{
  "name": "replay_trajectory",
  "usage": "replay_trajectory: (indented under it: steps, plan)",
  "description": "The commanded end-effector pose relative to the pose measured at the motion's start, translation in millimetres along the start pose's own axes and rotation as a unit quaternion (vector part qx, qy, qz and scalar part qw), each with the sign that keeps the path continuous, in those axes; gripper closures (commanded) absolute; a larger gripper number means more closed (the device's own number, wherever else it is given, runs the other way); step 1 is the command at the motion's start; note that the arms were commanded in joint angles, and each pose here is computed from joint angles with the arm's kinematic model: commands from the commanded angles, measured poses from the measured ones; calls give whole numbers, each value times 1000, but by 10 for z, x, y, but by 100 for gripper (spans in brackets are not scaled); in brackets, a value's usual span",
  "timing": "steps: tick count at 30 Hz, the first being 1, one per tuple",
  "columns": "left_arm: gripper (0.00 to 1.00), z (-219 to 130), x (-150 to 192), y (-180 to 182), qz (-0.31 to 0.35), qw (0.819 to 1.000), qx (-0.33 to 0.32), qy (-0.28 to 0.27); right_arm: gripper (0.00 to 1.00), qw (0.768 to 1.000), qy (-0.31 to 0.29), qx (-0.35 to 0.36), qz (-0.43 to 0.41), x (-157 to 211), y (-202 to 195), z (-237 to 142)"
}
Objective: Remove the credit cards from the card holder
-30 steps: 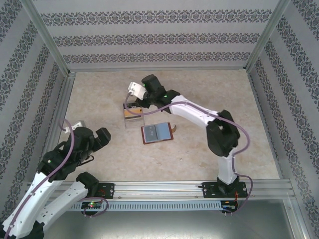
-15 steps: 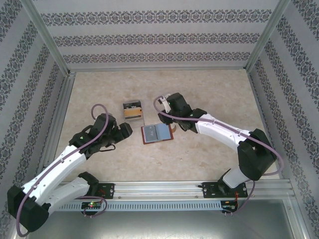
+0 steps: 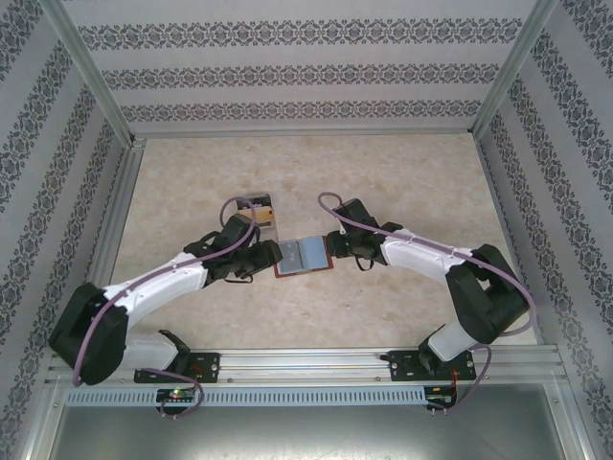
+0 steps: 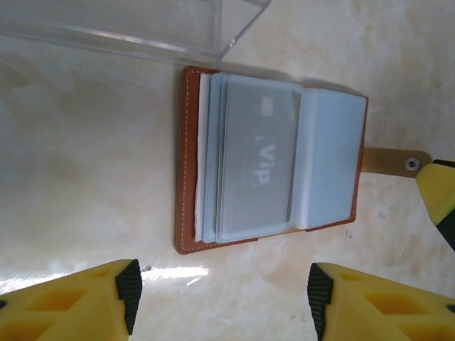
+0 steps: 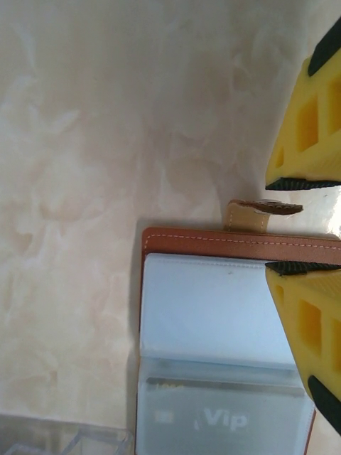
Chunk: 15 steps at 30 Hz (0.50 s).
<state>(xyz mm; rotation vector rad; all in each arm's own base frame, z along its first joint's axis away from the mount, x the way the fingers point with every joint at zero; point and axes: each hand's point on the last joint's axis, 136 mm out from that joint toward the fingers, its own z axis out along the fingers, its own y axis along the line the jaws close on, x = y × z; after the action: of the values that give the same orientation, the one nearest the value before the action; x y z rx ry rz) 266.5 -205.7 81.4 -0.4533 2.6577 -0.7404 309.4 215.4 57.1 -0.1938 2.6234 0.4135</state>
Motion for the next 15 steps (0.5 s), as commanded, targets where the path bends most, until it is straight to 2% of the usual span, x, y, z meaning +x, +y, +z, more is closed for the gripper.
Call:
replay_trajectory:
  steps: [1, 15]
  plan:
    - [37, 81, -73, -329, 21, 999, 44, -6, 66, 999, 21, -11, 31, 110, 23, 118]
    - [40, 493, 0, -374, 38, 998, 33, 30, 65, 998, 44, -11, 35, 227, 33, 242]
